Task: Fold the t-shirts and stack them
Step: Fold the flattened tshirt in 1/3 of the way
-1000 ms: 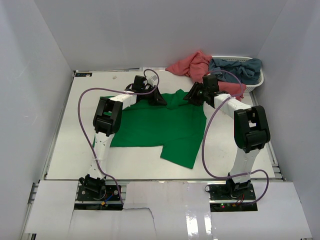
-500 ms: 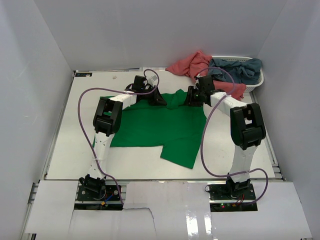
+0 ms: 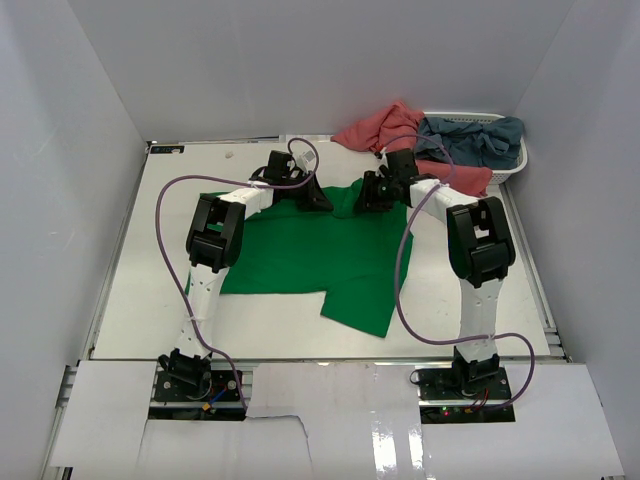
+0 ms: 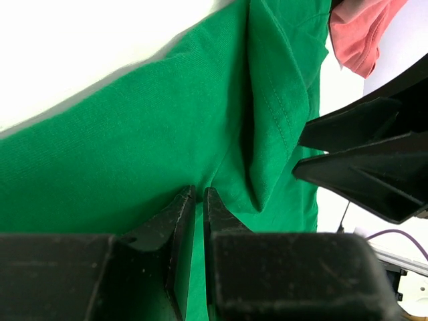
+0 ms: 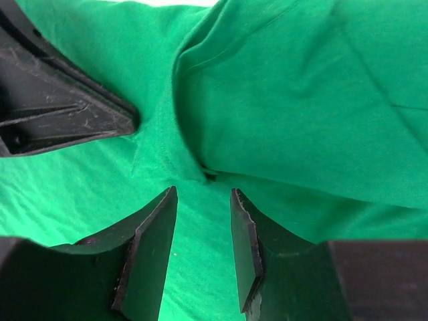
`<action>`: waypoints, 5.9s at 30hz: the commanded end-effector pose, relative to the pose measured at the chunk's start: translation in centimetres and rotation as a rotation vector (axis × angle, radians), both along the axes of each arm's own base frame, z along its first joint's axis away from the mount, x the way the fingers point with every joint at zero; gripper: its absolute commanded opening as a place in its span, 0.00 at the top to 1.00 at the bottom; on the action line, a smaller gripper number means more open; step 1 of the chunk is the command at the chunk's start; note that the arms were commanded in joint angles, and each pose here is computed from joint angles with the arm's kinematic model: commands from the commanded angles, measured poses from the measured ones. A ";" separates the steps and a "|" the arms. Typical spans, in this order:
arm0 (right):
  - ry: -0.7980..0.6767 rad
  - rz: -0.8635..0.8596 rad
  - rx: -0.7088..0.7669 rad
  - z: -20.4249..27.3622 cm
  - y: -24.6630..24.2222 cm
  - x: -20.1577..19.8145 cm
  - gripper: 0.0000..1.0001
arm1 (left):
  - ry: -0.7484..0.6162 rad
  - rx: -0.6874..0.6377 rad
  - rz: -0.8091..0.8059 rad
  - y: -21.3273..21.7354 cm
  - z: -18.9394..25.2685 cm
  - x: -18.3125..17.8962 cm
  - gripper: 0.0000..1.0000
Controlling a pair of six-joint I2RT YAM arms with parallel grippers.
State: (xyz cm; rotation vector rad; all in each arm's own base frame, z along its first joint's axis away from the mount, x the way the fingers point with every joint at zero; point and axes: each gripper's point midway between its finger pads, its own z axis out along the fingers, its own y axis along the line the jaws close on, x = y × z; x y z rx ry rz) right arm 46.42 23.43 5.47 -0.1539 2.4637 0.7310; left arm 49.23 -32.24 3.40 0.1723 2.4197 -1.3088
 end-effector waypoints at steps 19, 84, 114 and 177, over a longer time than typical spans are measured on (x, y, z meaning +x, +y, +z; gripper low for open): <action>0.005 0.059 0.099 -1.0 3.2 1.3 0.63 | -0.092 0.058 0.007 0.2 2.7 1.0 0.79; 0.023 -0.149 -0.195 1.9 -2.9 4.2 0.62 | -0.223 0.005 0.000 -0.8 12.0 3.5 0.77; 0.076 -0.164 -0.176 -1.5 -4.6 5.5 0.59 | -0.063 0.066 -0.028 -0.1 2.9 0.9 0.78; 0.092 -0.149 -0.105 2.6 -5.4 -1.1 0.78 | -0.049 0.108 -0.034 0.6 1.5 -0.2 0.78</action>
